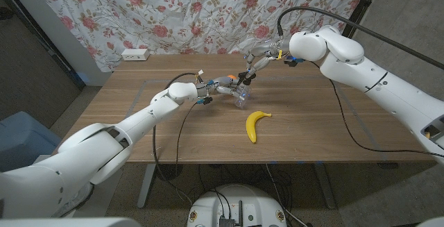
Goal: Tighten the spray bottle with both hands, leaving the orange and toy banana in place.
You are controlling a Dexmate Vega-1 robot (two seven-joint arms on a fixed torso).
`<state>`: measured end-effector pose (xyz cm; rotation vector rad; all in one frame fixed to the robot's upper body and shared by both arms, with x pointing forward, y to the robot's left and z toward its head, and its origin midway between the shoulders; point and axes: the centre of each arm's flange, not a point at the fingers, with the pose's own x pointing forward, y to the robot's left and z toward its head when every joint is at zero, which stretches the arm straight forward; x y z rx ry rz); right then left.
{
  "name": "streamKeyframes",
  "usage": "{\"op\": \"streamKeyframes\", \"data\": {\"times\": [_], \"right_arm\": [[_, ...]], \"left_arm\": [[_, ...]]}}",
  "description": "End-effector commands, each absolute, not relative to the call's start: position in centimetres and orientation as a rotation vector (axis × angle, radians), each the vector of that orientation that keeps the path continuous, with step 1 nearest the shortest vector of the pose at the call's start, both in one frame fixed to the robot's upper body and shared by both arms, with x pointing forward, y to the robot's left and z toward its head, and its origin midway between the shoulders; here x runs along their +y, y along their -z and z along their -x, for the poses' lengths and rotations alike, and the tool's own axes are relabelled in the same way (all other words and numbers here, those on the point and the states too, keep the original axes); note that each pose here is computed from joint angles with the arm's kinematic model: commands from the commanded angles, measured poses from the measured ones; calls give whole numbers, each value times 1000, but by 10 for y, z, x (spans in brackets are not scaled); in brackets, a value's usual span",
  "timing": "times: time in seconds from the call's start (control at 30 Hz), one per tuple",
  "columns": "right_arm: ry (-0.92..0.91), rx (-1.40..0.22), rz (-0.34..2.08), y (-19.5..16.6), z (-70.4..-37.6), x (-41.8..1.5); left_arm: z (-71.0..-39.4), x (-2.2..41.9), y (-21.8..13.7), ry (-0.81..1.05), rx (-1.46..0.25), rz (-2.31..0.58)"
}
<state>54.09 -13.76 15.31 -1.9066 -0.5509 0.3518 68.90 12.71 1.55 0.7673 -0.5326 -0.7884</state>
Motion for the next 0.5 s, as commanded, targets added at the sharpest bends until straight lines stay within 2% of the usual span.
{"op": "streamKeyframes", "data": {"times": [0.03, 0.5], "right_arm": [[-333, -545, 1890, -153, -543, -135], [-283, -546, 1899, -152, -545, -130]], "left_arm": [[-690, 127, -17, 789, -533, -768], [-694, 127, -17, 788, -527, -764]]}}
